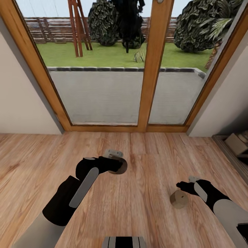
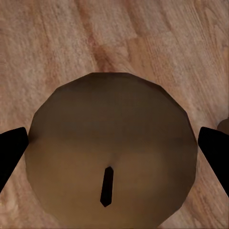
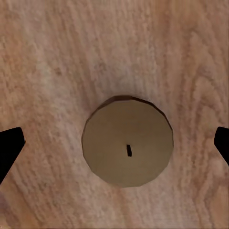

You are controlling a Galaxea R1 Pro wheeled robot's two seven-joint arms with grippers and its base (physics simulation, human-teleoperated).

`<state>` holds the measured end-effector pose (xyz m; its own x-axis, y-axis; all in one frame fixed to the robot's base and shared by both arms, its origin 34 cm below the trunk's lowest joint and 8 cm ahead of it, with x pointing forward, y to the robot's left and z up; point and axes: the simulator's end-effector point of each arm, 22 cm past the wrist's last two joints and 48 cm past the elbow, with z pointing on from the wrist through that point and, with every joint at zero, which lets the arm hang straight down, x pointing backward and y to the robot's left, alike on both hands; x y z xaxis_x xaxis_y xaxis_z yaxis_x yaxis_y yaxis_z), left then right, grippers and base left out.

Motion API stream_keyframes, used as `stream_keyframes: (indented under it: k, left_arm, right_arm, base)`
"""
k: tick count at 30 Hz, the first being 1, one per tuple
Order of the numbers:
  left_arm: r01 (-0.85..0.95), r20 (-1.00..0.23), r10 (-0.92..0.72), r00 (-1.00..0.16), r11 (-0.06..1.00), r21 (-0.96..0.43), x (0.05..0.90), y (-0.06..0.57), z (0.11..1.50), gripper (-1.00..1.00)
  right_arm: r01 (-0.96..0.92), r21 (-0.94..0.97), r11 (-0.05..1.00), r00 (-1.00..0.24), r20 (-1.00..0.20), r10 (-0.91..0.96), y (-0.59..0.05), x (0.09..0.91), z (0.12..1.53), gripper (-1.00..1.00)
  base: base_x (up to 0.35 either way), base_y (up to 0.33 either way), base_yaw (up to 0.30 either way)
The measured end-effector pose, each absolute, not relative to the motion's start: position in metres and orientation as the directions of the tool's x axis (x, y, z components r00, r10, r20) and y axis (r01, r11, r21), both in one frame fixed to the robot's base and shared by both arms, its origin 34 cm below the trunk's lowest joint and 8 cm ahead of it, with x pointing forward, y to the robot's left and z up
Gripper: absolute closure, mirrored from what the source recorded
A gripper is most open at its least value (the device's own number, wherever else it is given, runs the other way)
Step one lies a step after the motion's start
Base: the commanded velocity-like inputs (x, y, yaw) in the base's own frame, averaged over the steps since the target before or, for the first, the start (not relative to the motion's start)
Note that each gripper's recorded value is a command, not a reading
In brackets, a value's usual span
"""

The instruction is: Place each of the two pumpkins and all three candles from the living room inside a cabinet in the living room (use any cabinet), then make sure every cabinet is closed, and position the cauldron so it is next to a table in the living room.

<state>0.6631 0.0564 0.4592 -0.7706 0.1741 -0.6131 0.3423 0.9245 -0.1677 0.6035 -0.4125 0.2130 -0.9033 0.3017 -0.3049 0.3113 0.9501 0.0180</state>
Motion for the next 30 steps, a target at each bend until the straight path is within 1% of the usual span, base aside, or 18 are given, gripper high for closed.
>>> stream_keyframes:
  k: [10,30]
  left_arm:
    - [0.342,-0.612,0.174,-0.771,0.924,-0.168,0.663,0.056,0.459,1.00]
    - [0.344,-0.593,0.179,-0.785,0.922,-0.177,0.660,0.054,0.444,1.00]
  right_arm:
    - [0.311,0.019,0.950,-0.903,-0.305,0.302,-0.412,0.603,0.213,-1.00]
    - [0.315,0.007,0.949,-0.910,-0.283,0.304,-0.417,0.595,0.200,-1.00]
  base:
    - [0.081,0.000,0.000]
    - [0.004,0.000,0.000]
